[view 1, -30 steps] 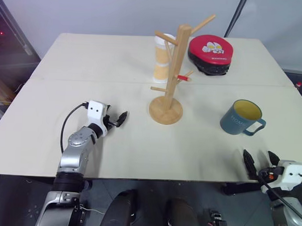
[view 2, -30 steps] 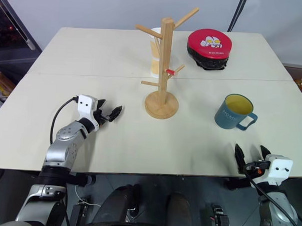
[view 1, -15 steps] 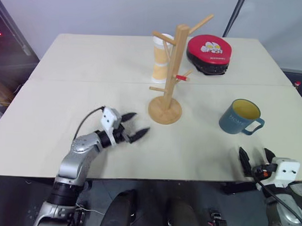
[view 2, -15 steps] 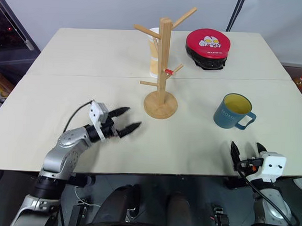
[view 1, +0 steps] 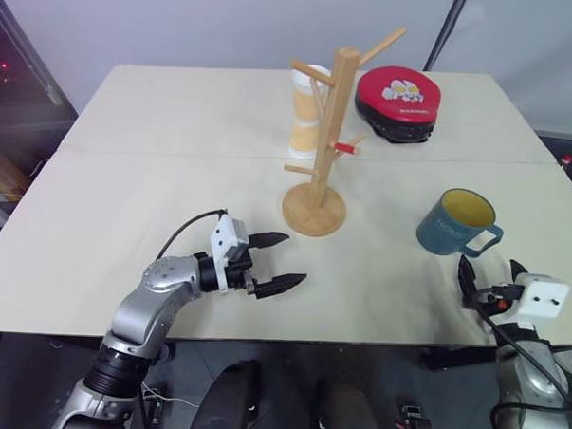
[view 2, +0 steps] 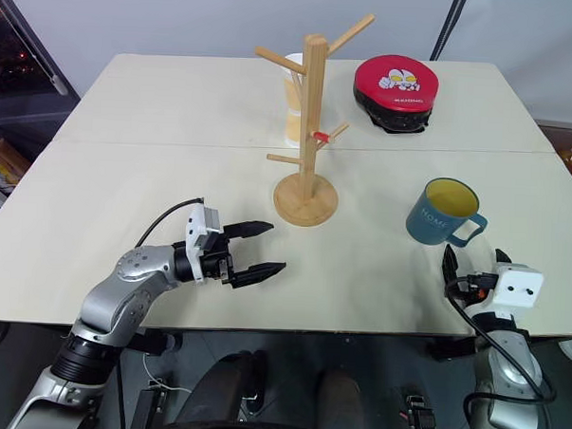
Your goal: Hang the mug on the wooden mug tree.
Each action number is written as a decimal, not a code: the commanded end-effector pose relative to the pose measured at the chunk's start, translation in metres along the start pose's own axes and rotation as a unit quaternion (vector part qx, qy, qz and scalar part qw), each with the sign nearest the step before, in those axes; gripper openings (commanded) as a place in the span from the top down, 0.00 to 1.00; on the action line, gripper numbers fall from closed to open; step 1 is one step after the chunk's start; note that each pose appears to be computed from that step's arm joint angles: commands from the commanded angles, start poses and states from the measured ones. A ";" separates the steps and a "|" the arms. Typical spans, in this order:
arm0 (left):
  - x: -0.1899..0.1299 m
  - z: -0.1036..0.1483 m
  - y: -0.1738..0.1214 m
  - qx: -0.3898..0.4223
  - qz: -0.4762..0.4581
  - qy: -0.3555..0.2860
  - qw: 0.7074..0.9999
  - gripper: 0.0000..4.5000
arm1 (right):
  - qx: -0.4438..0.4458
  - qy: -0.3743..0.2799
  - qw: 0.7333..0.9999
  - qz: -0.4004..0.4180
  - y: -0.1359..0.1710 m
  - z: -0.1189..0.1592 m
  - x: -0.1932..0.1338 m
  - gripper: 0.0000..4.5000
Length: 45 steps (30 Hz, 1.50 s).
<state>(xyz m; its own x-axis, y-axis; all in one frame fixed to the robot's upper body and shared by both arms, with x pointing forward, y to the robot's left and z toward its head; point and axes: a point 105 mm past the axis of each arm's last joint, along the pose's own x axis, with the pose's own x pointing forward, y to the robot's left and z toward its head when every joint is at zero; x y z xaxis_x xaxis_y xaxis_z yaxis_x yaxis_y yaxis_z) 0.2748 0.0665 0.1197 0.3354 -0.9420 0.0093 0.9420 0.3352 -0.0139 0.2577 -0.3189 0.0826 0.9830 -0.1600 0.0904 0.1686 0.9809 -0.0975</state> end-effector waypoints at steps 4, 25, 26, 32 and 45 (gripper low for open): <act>0.004 0.010 -0.007 0.018 -0.012 -0.015 1.000 0.00 | -0.022 -0.013 0.999 -0.032 -0.014 0.008 0.012 0.02; 0.004 0.013 -0.003 0.029 0.002 -0.018 0.999 0.00 | -0.016 -0.025 1.000 -0.011 -0.006 0.007 0.040 0.54; 0.003 0.012 -0.004 0.029 0.003 -0.018 0.999 0.00 | -0.013 -0.026 1.000 -0.005 -0.004 0.007 0.040 0.66; 0.002 0.011 -0.003 0.029 0.006 -0.018 0.999 0.00 | -0.018 -0.037 0.998 0.044 0.011 0.014 0.036 0.99; -0.008 0.008 0.009 0.037 0.031 -0.011 0.999 0.00 | -0.319 -0.166 0.856 0.372 0.133 0.103 0.007 0.99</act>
<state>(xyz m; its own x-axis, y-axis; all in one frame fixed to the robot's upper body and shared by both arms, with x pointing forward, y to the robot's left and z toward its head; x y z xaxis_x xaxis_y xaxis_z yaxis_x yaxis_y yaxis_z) 0.2787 0.0736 0.1201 0.3835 -0.9234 0.0116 0.9233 0.3837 0.0190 0.2835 -0.1981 0.1463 0.8286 0.5597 -0.0105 -0.4095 0.5933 -0.6930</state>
